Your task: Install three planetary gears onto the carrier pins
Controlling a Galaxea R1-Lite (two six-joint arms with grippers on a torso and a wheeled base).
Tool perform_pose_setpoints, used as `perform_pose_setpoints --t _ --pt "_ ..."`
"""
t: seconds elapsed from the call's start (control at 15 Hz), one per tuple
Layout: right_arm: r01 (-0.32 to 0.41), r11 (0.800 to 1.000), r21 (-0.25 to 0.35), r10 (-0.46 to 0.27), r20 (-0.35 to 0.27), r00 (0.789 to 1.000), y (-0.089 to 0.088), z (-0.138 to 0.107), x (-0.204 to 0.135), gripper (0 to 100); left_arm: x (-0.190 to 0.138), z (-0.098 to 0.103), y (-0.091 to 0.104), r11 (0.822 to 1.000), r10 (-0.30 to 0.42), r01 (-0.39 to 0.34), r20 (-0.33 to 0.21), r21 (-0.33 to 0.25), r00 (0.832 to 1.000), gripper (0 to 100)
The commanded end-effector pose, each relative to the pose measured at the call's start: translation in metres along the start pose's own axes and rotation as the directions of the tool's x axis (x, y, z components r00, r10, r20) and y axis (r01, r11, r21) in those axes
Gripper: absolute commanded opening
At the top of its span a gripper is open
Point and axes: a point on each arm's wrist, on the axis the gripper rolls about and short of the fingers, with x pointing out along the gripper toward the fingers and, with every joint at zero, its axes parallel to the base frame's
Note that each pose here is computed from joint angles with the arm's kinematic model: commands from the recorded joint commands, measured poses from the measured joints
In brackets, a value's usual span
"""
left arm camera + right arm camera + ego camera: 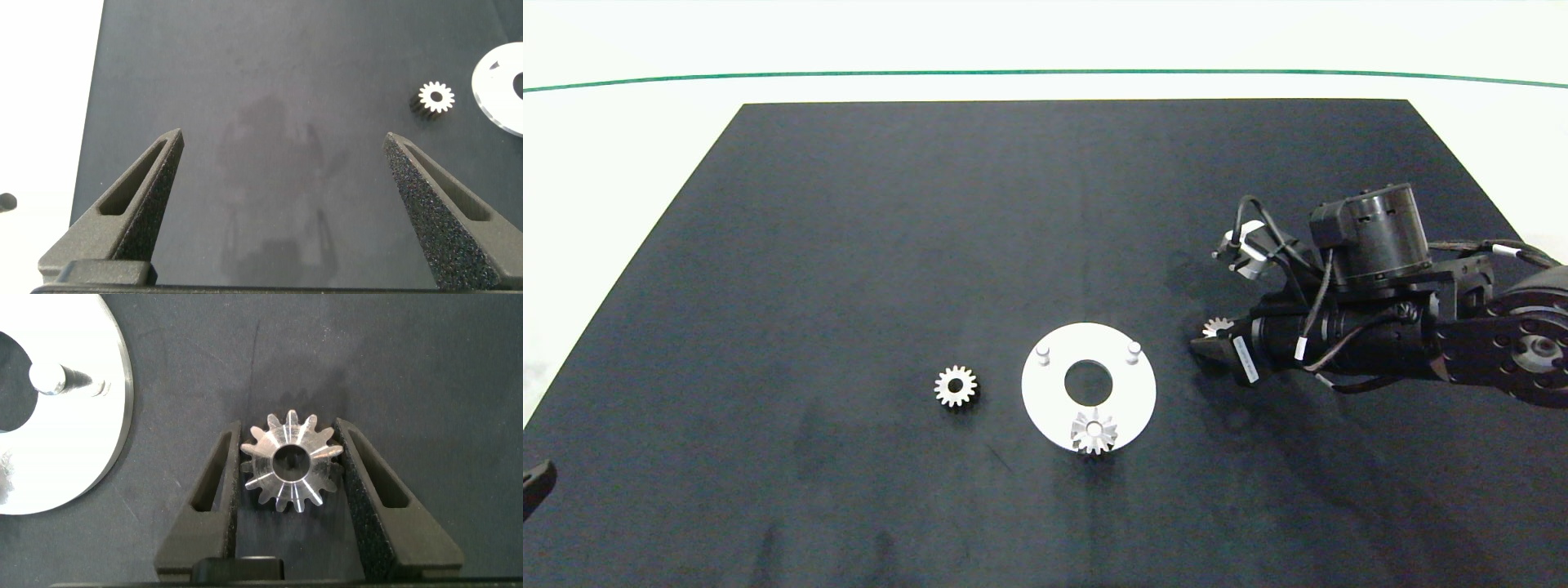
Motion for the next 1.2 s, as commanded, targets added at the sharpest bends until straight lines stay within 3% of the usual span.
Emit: perform_pose_setpoints --t 0.07,0.6,0.8,1.2 --pt "-0.001 1.0 -0.002 0.001 -0.007 1.0 0.0 -0.001 0.002 21 0.001 0.0 0.0 1.0 0.0 0.0 -0.005 -0.001 1.0 100" --pt "0.0 1.0 -0.008 0.0 -0.004 1.0 0.0 -0.001 0.001 6 0.001 0.001 0.0 1.0 0.0 0.0 0.0 0.001 1.0 100" --pt "-0.011 1.0 -0.022 0.011 0.037 0.999 0.005 0.007 -0.011 1 0.0 0.001 0.0 1.0 0.002 -0.002 0.002 0.001 1.0 100" --pt "-0.031 0.998 -0.056 0.038 0.111 0.993 0.021 0.022 -0.035 1 0.0 0.001 0.0 1.0 0.0 0.0 0.001 -0.001 1.0 100"
